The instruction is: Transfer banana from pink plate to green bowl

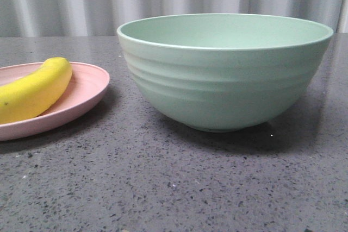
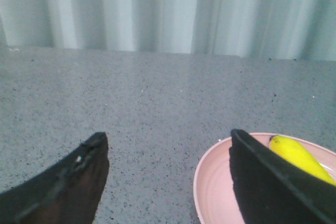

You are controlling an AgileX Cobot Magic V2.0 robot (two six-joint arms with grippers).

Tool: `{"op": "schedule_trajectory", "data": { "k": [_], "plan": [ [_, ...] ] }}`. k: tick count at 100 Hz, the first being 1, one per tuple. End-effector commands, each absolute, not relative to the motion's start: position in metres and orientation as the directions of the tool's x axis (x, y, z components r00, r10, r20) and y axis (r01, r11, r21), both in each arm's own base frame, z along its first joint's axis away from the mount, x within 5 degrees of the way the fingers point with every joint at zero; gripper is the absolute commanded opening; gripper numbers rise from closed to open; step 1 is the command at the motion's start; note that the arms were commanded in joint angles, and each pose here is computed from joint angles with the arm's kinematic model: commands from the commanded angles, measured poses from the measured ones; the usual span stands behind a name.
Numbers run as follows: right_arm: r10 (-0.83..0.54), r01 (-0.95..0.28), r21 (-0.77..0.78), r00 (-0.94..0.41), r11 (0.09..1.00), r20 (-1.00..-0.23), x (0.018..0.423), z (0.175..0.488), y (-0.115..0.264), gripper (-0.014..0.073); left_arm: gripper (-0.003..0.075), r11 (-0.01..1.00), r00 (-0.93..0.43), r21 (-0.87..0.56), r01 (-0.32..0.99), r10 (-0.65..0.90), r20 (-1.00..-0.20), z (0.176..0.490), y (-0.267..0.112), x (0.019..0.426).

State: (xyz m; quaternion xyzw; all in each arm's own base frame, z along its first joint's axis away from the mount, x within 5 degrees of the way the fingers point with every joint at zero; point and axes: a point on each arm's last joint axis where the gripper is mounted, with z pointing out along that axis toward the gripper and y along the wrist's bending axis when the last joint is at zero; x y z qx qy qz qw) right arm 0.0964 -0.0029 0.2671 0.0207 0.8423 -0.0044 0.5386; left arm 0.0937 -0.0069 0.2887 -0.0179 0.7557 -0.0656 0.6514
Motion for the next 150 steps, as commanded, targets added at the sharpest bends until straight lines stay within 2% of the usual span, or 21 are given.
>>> {"op": "schedule_trajectory", "data": {
  "k": [1, 18, 29, 59, 92, 119, 150],
  "plan": [
    [0.025, 0.037, 0.014, -0.329, 0.999, -0.944, 0.101, 0.284, -0.003, -0.0064, 0.0459, 0.986, -0.154, -0.148, 0.070, -0.136, -0.979, 0.304, -0.008, 0.102],
    [0.025, 0.037, 0.014, -0.329, 0.999, -0.944, 0.101, 0.284, -0.003, -0.0064, 0.0459, 0.979, -0.314, -0.174, 0.104, -0.134, -0.940, 0.314, -0.014, 0.121],
    [0.025, 0.037, 0.014, -0.329, 0.999, -0.944, 0.101, 0.284, -0.003, -0.0064, 0.0459, 0.980, -0.381, -0.140, 0.138, -0.077, -0.921, 0.320, -0.017, 0.135],
    [0.025, 0.037, 0.014, -0.337, 0.999, -0.941, 0.102, 0.284, -0.003, -0.0064, 0.0459, 0.927, -0.442, -0.118, 0.356, 0.056, -0.895, 0.327, -0.049, 0.162],
    [0.026, 0.038, 0.014, -0.349, 0.999, -0.937, 0.102, 0.282, -0.003, -0.0064, 0.0459, 0.847, -0.540, -0.143, 0.513, 0.188, -0.821, 0.302, -0.090, 0.179],
    [0.026, 0.038, 0.014, -0.349, 0.999, -0.937, 0.102, 0.282, -0.003, -0.0064, 0.0459, 0.838, -0.604, -0.155, 0.524, 0.237, -0.761, 0.277, -0.106, 0.196],
    [0.026, 0.038, 0.014, -0.349, 0.999, -0.937, 0.102, 0.282, -0.003, -0.0064, 0.0459, 0.849, -0.639, -0.156, 0.504, 0.245, -0.729, 0.262, -0.110, 0.208]
  ]
}}
